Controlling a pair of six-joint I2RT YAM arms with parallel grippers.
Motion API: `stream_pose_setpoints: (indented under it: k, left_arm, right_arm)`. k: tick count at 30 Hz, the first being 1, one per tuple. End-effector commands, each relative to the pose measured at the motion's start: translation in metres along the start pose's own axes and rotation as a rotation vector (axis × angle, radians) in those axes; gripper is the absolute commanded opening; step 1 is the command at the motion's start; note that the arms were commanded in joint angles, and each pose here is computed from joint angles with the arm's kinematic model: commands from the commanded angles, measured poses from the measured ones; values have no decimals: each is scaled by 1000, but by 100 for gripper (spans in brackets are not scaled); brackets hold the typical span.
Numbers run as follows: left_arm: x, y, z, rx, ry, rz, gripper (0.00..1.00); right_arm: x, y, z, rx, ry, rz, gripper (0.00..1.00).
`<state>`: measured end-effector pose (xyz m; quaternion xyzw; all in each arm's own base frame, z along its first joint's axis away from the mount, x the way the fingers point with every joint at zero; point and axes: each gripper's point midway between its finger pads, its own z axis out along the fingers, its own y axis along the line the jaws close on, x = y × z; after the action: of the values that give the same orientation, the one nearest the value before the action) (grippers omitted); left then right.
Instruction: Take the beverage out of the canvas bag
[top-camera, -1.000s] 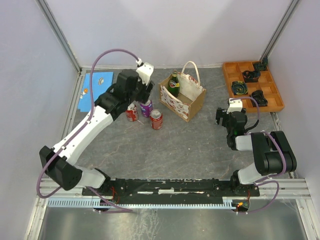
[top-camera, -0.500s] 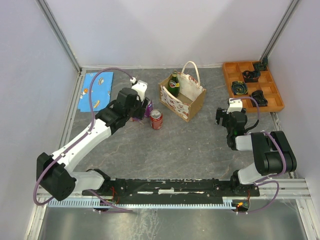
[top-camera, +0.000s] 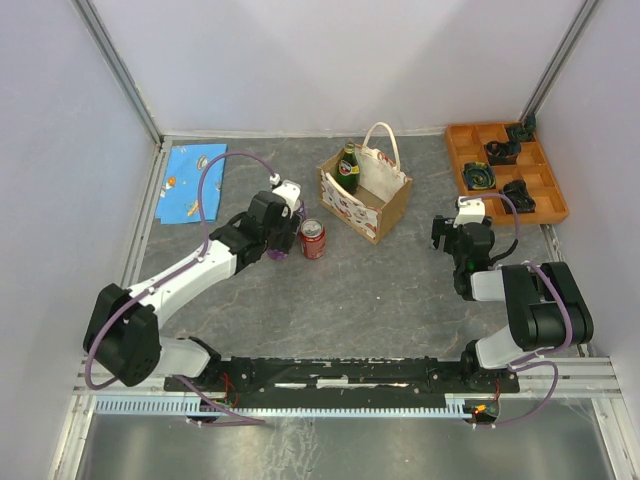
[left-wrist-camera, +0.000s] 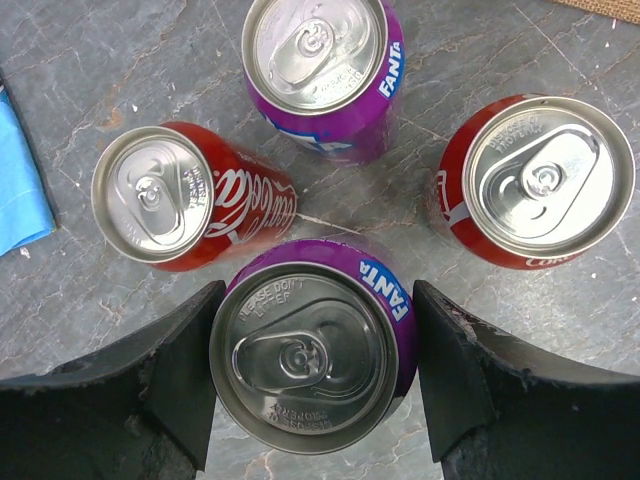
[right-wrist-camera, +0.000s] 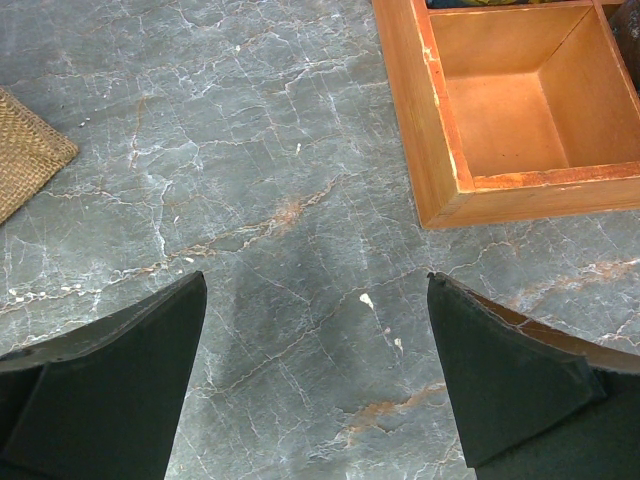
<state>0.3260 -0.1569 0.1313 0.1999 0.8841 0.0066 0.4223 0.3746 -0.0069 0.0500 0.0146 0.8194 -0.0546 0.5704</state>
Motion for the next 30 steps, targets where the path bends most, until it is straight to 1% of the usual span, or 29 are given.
stream_pose_setpoints:
  k: [1, 13, 15, 17, 23, 26, 27, 28, 30]
  left_arm:
    - [-45, -1, 4, -9, -163, -89, 3]
    - [-12, -5, 19, -20, -76, -93, 6]
    - [-8, -5, 20, -20, -72, -95, 8]
    - [-4, -5, 21, -25, -70, -100, 12]
    - [4, -6, 23, -26, -54, -111, 55]
    - [5, -4, 22, -34, -55, -116, 68]
    - [7, -4, 21, -37, -52, -116, 93]
    - [6, -3, 20, -39, -54, -118, 100]
    - [4, -2, 18, -42, -59, -119, 99]
  right_arm:
    - [-22, -1, 6, 7, -64, 13, 99]
    - [-22, 0, 6, 6, -63, 13, 99]
    - [-22, -1, 6, 7, -63, 12, 99]
    - [-23, -1, 6, 8, -64, 13, 99]
    - [-22, -1, 6, 7, -63, 12, 99]
    - [-22, -1, 6, 6, -62, 13, 99]
    - [-22, -1, 6, 7, -63, 13, 99]
    - [-22, -1, 6, 7, -64, 13, 99]
    - [-22, -1, 6, 7, -63, 13, 99]
